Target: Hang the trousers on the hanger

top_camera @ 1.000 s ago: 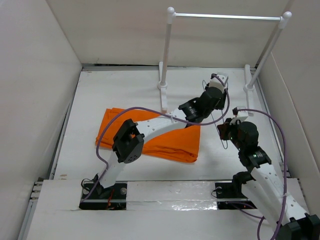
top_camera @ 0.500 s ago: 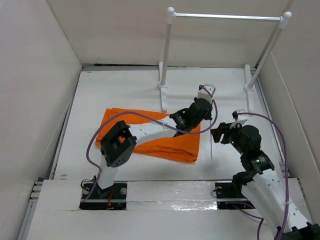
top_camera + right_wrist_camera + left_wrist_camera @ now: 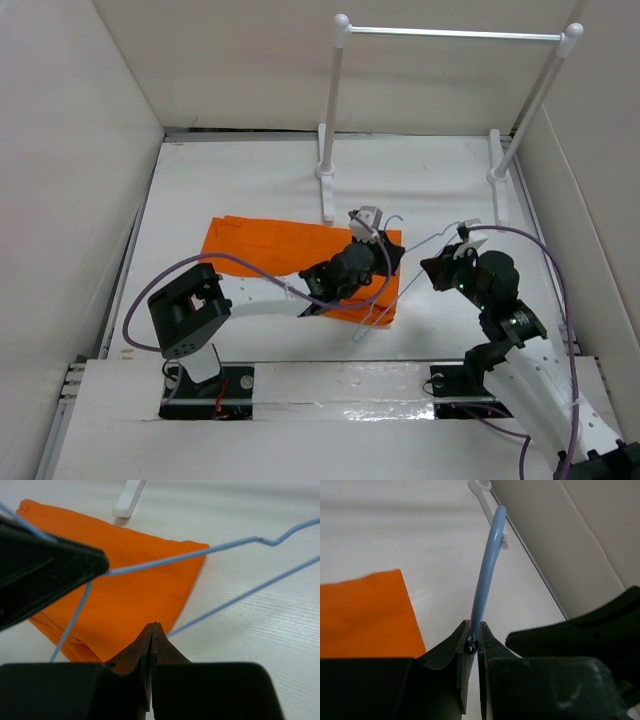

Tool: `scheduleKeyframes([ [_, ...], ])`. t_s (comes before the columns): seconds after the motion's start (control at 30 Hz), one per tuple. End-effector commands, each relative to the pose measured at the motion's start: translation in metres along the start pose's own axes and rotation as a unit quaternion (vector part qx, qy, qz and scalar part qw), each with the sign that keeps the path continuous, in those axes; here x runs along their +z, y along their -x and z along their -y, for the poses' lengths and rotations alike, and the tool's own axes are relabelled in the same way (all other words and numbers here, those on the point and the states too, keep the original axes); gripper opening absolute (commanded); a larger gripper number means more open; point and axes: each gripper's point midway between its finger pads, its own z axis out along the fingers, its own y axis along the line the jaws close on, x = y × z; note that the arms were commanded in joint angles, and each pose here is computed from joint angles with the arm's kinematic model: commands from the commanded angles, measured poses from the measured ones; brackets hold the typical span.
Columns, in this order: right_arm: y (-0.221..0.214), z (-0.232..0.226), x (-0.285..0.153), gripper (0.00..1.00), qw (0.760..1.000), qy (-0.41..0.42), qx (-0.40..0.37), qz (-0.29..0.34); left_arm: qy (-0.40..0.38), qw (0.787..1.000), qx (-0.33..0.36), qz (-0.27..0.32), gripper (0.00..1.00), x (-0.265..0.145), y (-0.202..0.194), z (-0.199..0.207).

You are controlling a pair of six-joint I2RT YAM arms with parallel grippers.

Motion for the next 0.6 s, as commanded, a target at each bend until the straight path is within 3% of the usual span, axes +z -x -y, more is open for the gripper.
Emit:
scheduleKeyframes([
  [0.0, -0.011, -0.013, 0.015, 0.0, 0.999, 0.045, 0.002, -0.013, -0.036, 0.993, -0.106, 0.044, 0.0, -0.016, 0.007, 0.012],
  [0.17, -0.028, -0.009, 0.026, 0.0, 0.998, 0.045, 0.011, -0.033, -0.003, 0.985, -0.165, 0.05, 0.0, -0.028, -0.027, -0.012],
  [0.33, -0.05, -0.002, 0.034, 0.22, 0.997, 0.038, 0.025, -0.058, 0.03, 0.973, -0.213, 0.085, 0.0, -0.03, -0.036, -0.025],
  [0.4, -0.047, -0.004, 0.039, 0.33, 0.998, 0.046, 0.028, -0.038, 0.057, 0.972, -0.213, 0.085, 0.0, -0.024, -0.045, -0.036],
  [0.47, -0.065, 0.001, 0.044, 0.38, 0.997, 0.043, 0.04, -0.054, 0.064, 0.969, -0.22, 0.093, 0.0, -0.019, -0.049, -0.039],
  [0.57, -0.078, 0.002, 0.054, 0.38, 0.995, 0.045, 0.038, -0.081, 0.075, 0.969, -0.215, 0.092, 0.0, -0.01, -0.056, -0.042],
])
